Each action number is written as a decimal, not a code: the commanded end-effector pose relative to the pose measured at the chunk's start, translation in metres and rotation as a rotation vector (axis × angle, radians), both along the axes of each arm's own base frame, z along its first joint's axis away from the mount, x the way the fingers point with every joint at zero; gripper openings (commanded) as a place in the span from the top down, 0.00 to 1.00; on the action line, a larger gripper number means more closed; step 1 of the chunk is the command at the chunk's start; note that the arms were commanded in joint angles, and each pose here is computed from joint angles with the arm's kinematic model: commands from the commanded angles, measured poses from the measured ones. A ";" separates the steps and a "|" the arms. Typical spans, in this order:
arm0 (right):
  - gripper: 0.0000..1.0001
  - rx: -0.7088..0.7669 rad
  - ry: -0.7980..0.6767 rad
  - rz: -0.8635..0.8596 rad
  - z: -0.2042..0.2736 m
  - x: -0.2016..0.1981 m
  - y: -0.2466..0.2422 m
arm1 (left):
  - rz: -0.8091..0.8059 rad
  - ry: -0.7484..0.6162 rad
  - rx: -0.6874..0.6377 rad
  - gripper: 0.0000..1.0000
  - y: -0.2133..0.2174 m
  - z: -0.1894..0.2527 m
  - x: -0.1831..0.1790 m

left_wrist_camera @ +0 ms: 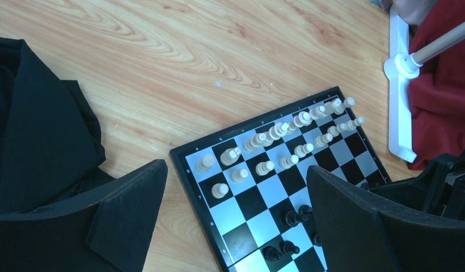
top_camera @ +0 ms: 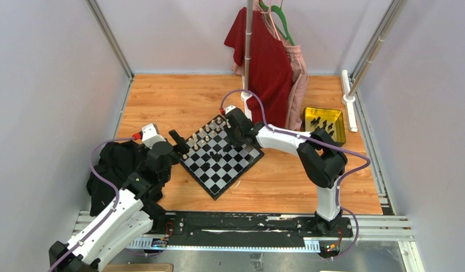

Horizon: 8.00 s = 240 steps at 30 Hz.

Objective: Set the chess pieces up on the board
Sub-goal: Pick up the chess piece from the chessboard, then place the chess piece on the chessboard, then pick up the chess piece from the chessboard, then place the chess piece on the chessboard.

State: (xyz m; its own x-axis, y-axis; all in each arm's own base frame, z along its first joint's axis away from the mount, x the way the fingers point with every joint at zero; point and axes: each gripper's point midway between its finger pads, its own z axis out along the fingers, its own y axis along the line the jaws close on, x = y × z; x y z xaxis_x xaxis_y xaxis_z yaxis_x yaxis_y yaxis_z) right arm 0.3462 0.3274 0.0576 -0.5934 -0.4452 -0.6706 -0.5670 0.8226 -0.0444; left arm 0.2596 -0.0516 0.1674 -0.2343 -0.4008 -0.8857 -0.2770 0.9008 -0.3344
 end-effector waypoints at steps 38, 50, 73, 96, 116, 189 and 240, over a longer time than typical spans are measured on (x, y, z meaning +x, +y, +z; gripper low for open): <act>0.71 0.030 0.032 0.038 0.004 0.015 0.010 | 0.021 -0.018 -0.013 0.00 0.001 -0.003 0.001; 0.77 0.016 0.052 0.025 -0.004 0.009 0.004 | 0.018 -0.014 -0.025 0.00 0.000 -0.005 0.000; 1.00 -0.009 -0.006 -0.045 0.025 -0.008 -0.034 | 0.025 -0.015 -0.018 0.00 0.003 -0.004 -0.002; 0.98 -0.042 0.021 -0.093 0.001 -0.026 -0.064 | 0.024 -0.003 -0.015 0.00 0.003 -0.010 -0.003; 0.90 -0.010 0.034 -0.080 -0.009 -0.018 -0.060 | 0.023 0.011 -0.018 0.00 0.002 -0.018 -0.003; 0.68 0.062 0.080 0.254 0.003 -0.010 0.036 | 0.034 -0.003 -0.007 0.00 0.006 -0.015 -0.005; 0.99 0.005 0.034 0.146 0.002 -0.056 -0.028 | 0.031 0.022 -0.005 0.00 0.007 -0.027 -0.008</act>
State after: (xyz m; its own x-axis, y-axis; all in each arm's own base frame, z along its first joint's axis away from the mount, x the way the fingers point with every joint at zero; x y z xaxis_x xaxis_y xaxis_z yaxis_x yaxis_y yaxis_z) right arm 0.2890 0.3021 0.0533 -0.5556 -0.5330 -0.6381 -0.6995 0.7146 0.0122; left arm 0.2507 -0.0457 0.1411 -0.2555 -0.4029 -0.8789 -0.3006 0.8971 -0.3239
